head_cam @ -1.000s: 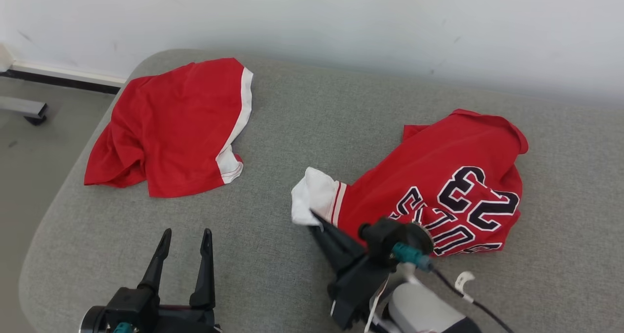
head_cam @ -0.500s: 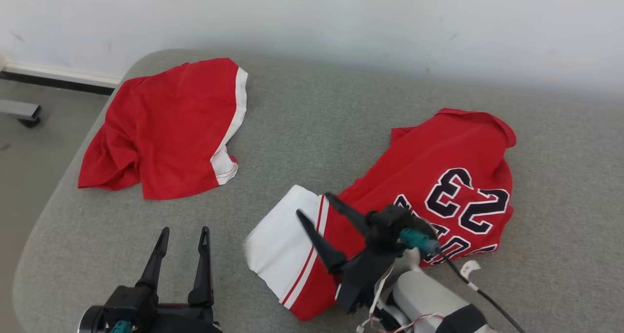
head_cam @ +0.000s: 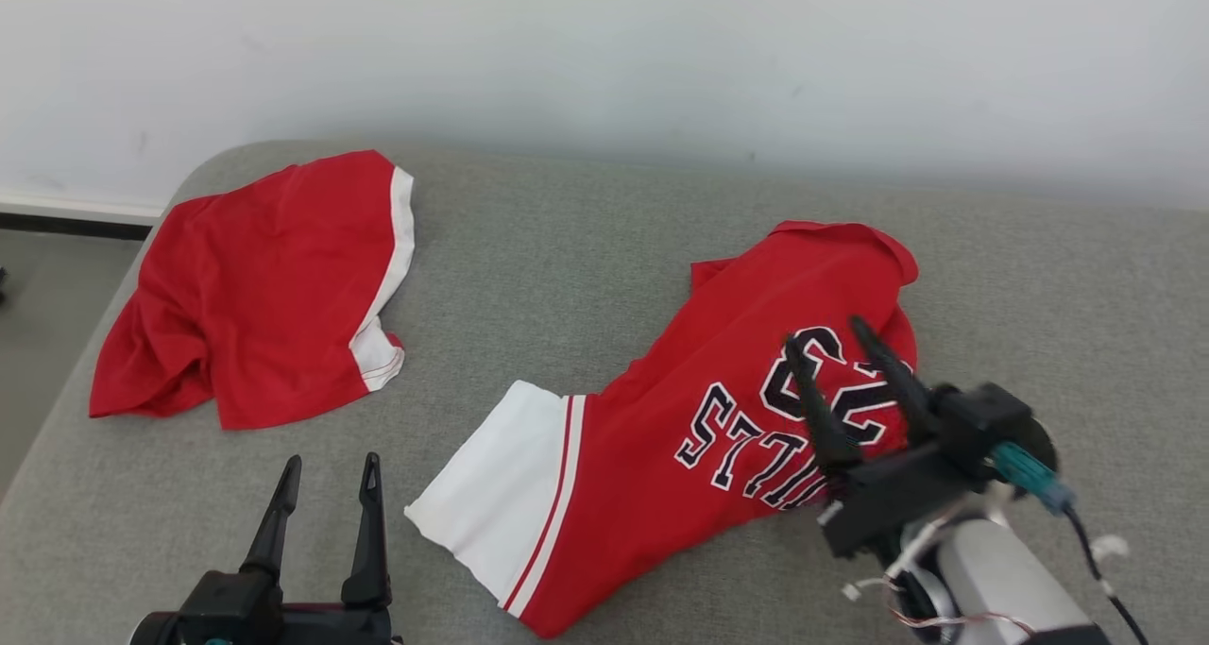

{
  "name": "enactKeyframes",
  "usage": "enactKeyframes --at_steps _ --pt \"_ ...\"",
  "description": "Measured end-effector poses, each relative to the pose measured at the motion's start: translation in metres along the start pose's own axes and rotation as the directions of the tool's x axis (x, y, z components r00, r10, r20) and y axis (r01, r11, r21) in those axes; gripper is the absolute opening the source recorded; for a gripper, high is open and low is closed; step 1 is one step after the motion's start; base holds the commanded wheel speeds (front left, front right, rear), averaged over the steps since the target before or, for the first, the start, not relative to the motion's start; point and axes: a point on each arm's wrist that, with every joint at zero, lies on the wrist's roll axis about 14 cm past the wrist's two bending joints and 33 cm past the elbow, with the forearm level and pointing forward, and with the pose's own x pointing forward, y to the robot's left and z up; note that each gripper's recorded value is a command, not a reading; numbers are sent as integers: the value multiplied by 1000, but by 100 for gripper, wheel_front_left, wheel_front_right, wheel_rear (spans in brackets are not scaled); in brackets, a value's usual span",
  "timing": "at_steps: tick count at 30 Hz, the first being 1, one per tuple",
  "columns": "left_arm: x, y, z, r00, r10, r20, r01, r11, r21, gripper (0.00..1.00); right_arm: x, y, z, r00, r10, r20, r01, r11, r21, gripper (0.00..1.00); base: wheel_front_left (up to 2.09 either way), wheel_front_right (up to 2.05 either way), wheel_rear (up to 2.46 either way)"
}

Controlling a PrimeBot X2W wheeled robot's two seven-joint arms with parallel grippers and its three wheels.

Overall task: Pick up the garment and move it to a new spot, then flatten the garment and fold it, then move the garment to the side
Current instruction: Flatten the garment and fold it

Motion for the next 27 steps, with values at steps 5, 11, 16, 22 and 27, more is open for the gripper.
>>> enactKeyframes --at_steps 5,11,16,22,27 --pt "1 -5 0 1000 -18 2 18 1000 -1 100 -39 -46 0 988 -155 12 156 988 -9 100 0 0 0" --pt "1 -7 1 1000 -28 5 28 1000 1 100 -88 -74 -10 959 -284 -11 284 959 -26 100 0 0 0" --pt "-1 -8 -1 1000 -31 0 31 1000 2 100 -114 -82 -13 935 -354 -13 354 935 -13 100 0 0 0" --pt "-1 -11 -1 999 -42 0 42 999 5 100 -126 -84 -15 926 -376 -19 376 926 -16 100 0 0 0" --pt "-1 -13 -2 999 -48 -4 48 999 4 100 -124 -83 -14 931 -364 -19 364 931 -35 100 0 0 0"
